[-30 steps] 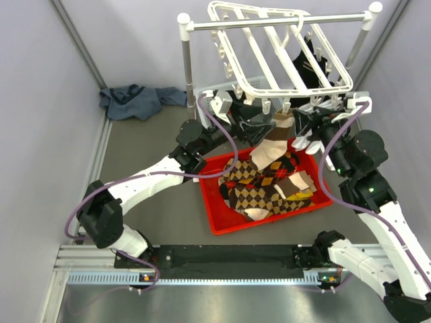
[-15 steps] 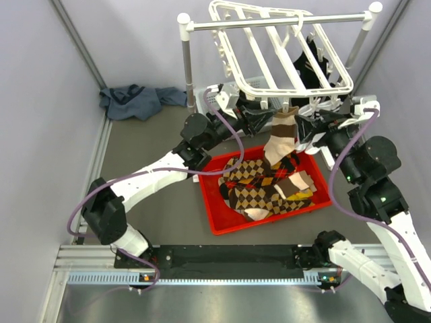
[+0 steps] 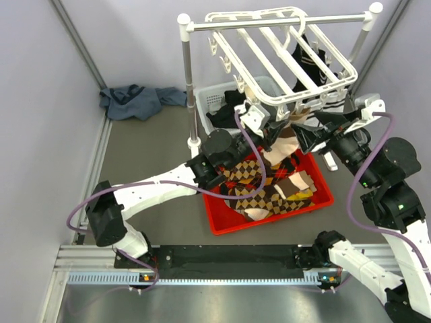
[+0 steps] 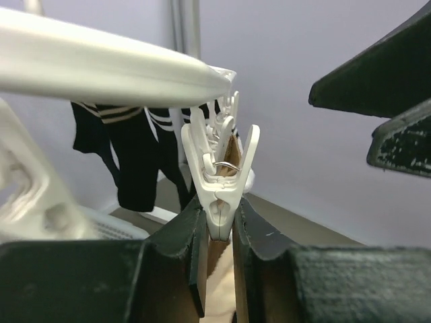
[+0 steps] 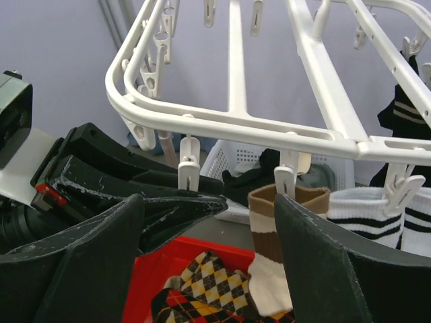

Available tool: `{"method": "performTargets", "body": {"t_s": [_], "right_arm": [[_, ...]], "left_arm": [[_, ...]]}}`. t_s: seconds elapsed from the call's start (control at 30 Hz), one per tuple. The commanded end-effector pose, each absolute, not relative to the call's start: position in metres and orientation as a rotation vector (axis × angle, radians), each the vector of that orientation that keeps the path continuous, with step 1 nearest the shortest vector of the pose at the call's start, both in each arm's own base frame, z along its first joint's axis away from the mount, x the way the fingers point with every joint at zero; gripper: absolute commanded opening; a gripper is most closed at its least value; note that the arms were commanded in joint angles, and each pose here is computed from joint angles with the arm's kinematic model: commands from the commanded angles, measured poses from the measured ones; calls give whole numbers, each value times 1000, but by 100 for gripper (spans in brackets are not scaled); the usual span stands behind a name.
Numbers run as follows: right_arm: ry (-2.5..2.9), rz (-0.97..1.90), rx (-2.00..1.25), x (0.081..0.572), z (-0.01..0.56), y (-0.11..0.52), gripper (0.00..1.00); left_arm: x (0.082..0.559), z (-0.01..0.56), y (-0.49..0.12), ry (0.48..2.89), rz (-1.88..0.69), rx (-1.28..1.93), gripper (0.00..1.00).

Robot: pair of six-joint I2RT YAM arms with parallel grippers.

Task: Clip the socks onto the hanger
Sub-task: Clamp the sock onto the hanger.

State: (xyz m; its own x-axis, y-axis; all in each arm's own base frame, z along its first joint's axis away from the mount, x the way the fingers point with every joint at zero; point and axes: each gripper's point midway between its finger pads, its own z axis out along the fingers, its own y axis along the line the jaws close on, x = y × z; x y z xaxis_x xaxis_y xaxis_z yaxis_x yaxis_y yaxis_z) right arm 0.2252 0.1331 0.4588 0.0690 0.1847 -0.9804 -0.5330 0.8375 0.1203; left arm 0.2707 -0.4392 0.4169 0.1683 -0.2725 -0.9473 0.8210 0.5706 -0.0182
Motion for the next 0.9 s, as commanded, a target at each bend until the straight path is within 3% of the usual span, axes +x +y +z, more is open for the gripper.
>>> {"method": "performTargets", "body": {"t_s": [0.0, 0.17, 0.4, 0.87], "right_arm": [[1369, 620, -312, 215, 477, 139, 77], [1389, 615, -233, 225, 478, 134, 75], [1418, 612, -128, 241, 474, 130, 61], [1442, 671, -56, 259, 464, 140, 45]], "left_arm": [[277, 433, -437, 1136, -667, 504, 4], [279, 427, -442, 1145, -580, 483, 2], [278, 421, -452, 1146, -530, 475, 2], [279, 411, -461, 1166, -506, 457, 2]]}}
